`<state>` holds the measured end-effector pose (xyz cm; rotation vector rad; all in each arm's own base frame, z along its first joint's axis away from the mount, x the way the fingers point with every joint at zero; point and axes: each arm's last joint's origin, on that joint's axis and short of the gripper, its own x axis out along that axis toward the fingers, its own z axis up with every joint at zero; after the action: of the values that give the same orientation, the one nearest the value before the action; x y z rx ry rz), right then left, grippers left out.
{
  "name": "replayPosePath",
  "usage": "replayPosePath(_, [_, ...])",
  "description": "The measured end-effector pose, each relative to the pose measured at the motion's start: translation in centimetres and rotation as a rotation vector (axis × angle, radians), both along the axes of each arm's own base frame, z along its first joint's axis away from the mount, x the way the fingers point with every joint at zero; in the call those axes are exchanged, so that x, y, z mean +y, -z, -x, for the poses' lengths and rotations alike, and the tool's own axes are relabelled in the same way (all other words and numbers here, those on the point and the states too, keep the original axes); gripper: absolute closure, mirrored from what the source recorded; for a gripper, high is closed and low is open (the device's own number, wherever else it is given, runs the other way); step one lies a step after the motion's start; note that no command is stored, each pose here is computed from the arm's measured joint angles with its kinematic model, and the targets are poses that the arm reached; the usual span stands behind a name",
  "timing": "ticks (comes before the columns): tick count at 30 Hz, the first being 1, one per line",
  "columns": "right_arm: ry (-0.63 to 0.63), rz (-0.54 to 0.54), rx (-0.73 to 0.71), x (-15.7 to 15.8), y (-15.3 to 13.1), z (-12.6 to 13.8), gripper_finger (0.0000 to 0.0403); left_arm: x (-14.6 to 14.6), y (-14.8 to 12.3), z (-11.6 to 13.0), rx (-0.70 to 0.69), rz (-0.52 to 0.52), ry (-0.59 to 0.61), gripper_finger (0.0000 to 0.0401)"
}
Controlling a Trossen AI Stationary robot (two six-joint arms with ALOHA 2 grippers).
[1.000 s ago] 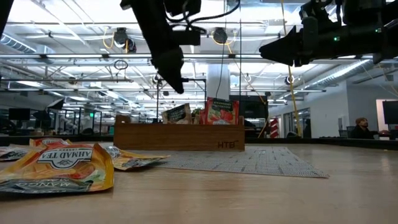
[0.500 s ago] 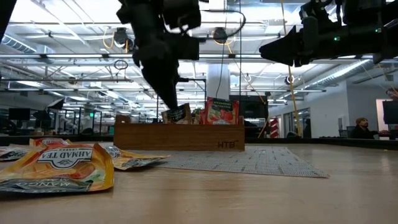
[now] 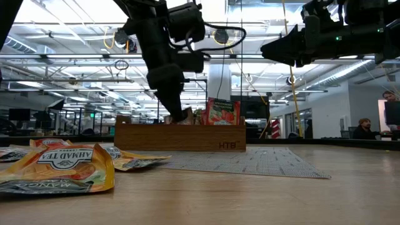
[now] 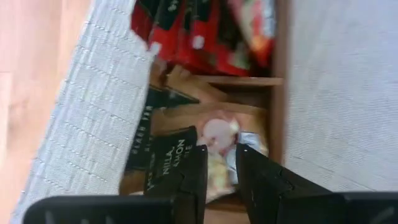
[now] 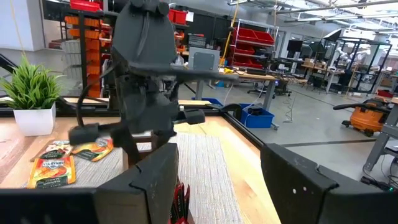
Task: Pick & Place Tea
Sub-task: Put the brown tea bag into the wooden organizer
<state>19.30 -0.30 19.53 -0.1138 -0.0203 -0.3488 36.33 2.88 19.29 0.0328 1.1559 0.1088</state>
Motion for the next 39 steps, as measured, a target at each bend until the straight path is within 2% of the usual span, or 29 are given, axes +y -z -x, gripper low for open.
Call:
replayPosePath(8, [-0.018,0.019,0.025,0.4,0.2,0.0,0.0192,-2.4,-4.1,1.8,-0.075,0.061,0.037,0.0313])
replayPosePath(11, [-0.084,0.019,0.019,1.6,-0.1,0.3,0.0192,-3.5,-5.8,2.7,-0.143,0.065,0.078,0.0313])
replayPosePath(13, [-0.152,0.023,0.064,2.9,-0.2,0.6,0.0192,-4.4,-6.6,3.2,-0.225,0.059,0.122,0.0313])
replayPosePath(16, [-0.250,-0.019,0.229,5.2,-1.3,0.5,0.0190,-5.4,-6.9,4.2,-0.367,0.051,0.182,0.0313])
replayPosePath(18, [-0.256,-0.075,0.379,6.9,-2.6,0.4,0.0186,-5.7,-6.4,5.2,-0.477,0.036,0.198,0.0313])
replayPosePath(24, [-0.264,-0.259,0.811,12.8,-4.2,-0.4,0.0183,-5.6,-4.0,8.6,-0.693,0.092,0.138,0.0313])
replayPosePath(27, [-0.284,-0.381,1.001,15.9,-3.2,-1.2,0.0194,-5.5,-3.3,9.8,-0.794,0.140,0.096,0.0313])
replayPosePath(30, [-0.312,-0.469,1.125,19.2,-1.5,-2.0,0.0202,-5.7,-3.0,10.3,-0.877,0.171,0.089,0.0313])
replayPosePath(34, [-0.267,-0.508,1.240,21.9,1.5,-2.4,0.0203,-6.1,-3.3,10.6,-0.929,0.184,0.107,0.0313])
replayPosePath(39, [-0.155,-0.527,1.296,22.9,5.1,-2.9,0.0202,-7.0,-3.4,10.7,-0.942,0.205,0.137,0.0313])
